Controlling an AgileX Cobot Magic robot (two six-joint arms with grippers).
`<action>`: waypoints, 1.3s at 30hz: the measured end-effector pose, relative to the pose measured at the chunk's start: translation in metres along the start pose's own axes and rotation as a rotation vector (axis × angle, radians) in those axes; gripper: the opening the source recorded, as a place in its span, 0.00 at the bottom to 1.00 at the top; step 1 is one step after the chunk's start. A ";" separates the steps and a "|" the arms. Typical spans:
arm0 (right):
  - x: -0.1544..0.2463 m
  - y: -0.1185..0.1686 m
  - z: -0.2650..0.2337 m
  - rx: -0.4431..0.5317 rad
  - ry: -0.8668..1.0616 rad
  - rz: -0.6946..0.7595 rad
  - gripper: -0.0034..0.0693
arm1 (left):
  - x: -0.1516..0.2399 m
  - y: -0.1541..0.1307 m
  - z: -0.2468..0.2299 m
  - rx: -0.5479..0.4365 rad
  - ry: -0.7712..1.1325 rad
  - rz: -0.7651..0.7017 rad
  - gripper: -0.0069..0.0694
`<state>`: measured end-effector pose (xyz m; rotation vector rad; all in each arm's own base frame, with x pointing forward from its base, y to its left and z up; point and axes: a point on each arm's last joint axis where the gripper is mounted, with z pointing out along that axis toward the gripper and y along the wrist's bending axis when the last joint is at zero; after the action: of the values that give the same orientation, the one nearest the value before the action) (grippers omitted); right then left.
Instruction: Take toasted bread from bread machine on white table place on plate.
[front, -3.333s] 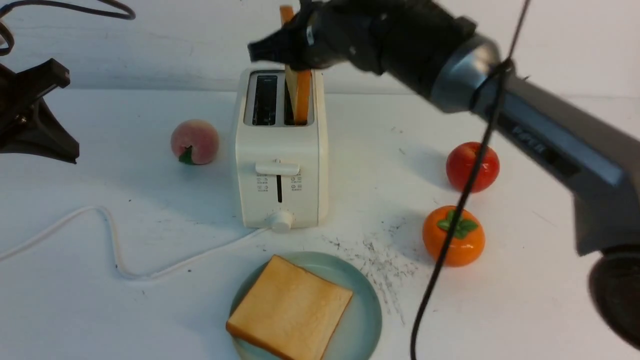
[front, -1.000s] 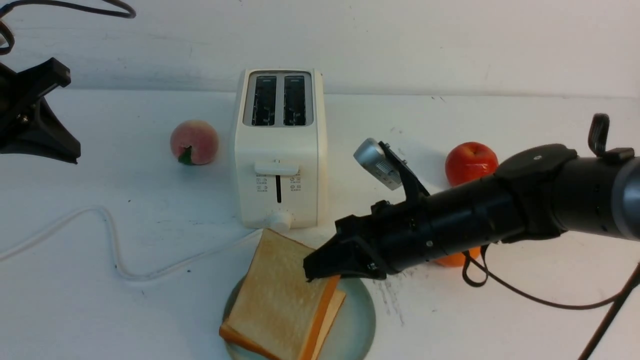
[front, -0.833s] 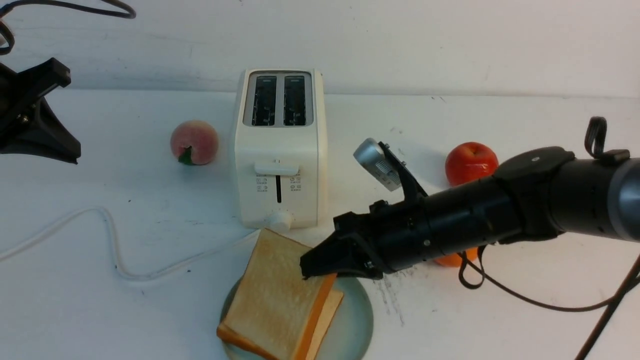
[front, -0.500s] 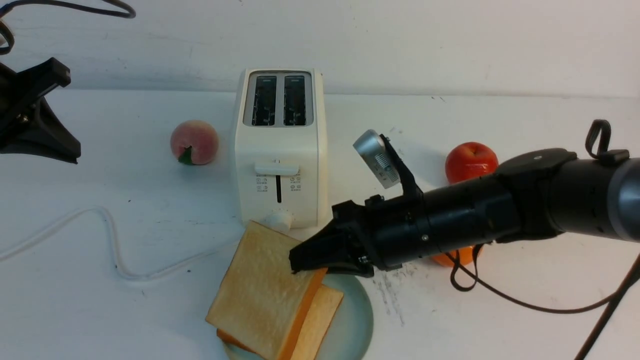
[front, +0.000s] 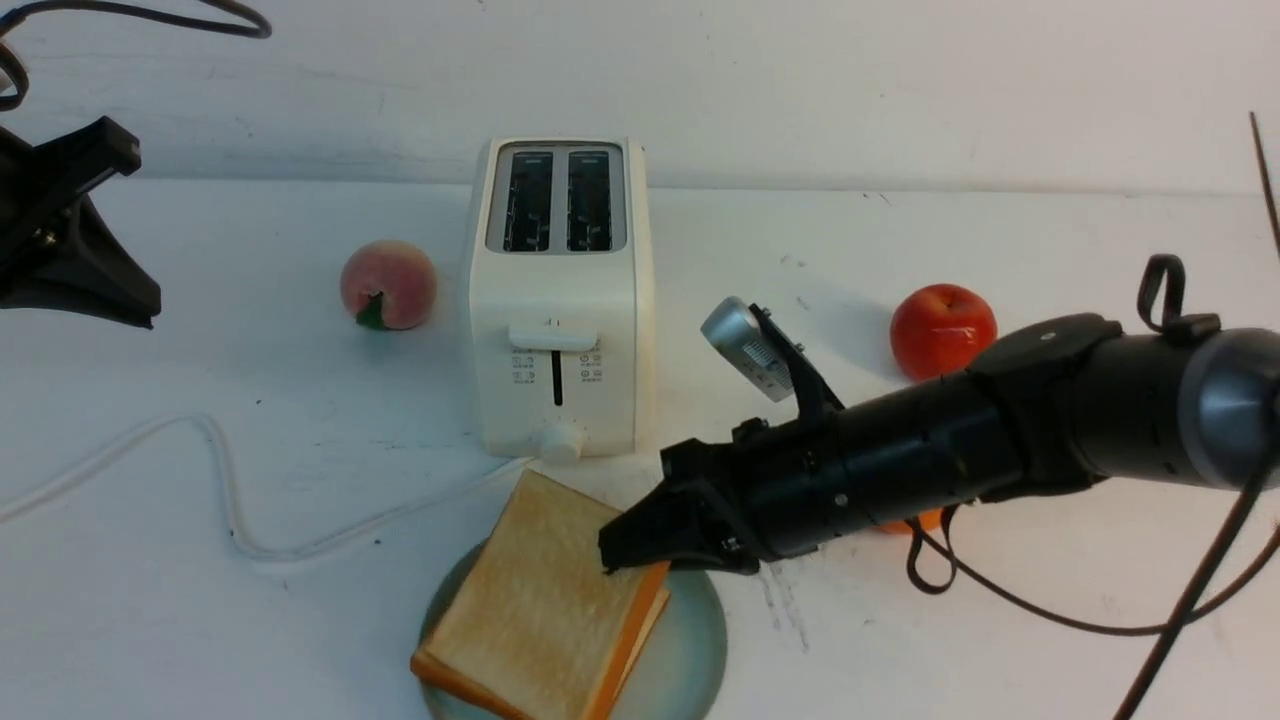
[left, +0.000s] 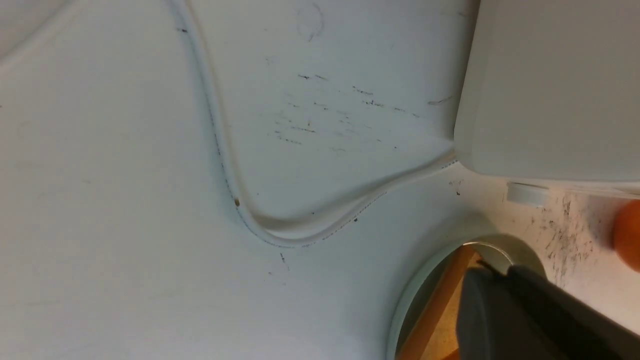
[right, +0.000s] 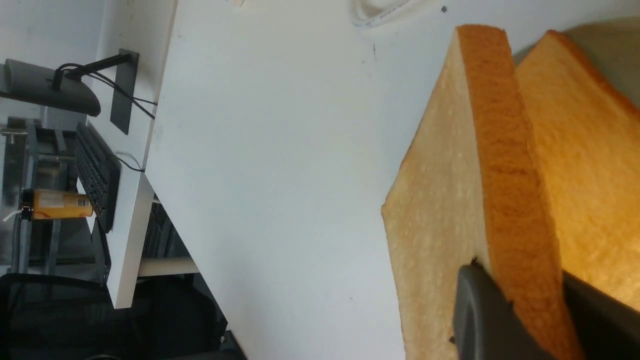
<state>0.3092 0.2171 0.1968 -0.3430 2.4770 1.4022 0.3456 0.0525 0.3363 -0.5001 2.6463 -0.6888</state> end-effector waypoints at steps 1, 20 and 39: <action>0.000 -0.003 0.002 0.003 0.004 0.007 0.20 | 0.000 0.000 0.000 0.000 0.000 0.000 0.14; -0.002 -0.019 0.009 0.086 -0.034 0.026 0.79 | 0.000 0.000 0.000 -0.001 0.000 0.000 0.15; -0.034 0.000 0.002 0.141 -0.043 -0.234 0.87 | 0.000 0.000 0.000 0.003 0.000 -0.001 0.17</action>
<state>0.3416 0.2214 0.2076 -0.5460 2.3942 1.1246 0.3456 0.0523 0.3364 -0.5007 2.6450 -0.6924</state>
